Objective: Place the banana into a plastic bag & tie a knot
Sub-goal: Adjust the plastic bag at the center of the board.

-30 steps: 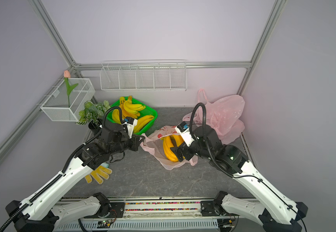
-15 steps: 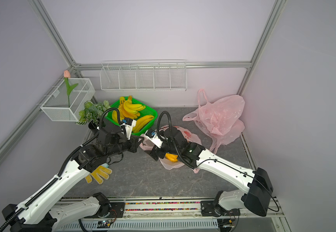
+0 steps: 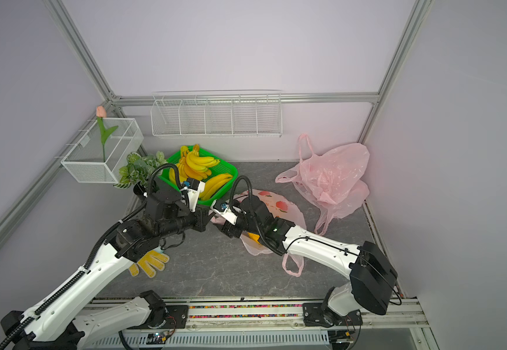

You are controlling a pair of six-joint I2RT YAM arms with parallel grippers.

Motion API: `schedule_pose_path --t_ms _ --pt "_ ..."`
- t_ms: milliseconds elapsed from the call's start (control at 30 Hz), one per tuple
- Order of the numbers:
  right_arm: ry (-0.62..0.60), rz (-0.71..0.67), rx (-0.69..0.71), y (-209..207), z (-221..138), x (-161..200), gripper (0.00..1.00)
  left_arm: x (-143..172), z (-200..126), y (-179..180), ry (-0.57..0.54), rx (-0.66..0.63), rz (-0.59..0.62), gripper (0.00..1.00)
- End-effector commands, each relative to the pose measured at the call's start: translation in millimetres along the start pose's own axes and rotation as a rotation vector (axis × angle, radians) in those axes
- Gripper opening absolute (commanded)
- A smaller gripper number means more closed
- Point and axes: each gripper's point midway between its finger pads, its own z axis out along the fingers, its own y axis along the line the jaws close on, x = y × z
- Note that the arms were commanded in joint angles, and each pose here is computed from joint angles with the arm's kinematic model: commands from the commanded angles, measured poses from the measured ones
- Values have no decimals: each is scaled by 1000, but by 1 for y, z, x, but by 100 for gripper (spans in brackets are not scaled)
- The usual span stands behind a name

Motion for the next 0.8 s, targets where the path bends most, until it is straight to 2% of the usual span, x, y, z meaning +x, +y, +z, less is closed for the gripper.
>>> schedule_pose_path --t_ms 0,133,200,233,300,400,500,567,633,767 --pt "-74 -5 -4 -4 -4 -13 57 4 -3 -2 10 16 -25 0" --pt "-99 25 -8 -5 -7 -16 28 4 -7 -3 -1 21 -21 2" --pt "-96 49 -6 -7 -8 -14 16 2 -12 -4 -25 26 -12 11" --pt "-95 64 -6 -8 -9 -14 13 0 -16 -4 -43 27 -7 17" --pt "-100 98 -9 -10 -15 -15 9 -5 -26 0 -99 12 -1 38" --pt "-113 129 -5 -12 -27 -17 7 -8 -41 11 -213 -26 31 62" --pt "-88 152 -7 -11 -36 -14 7 -5 -49 21 -351 -33 78 78" --pt "-76 175 -24 -7 -42 -14 6 -4 -45 14 -402 28 102 80" --pt "-76 204 -33 -4 -49 -16 6 -3 -36 7 -425 84 119 87" --pt "-54 273 -41 -2 -60 -16 7 7 -15 -3 -465 147 210 86"
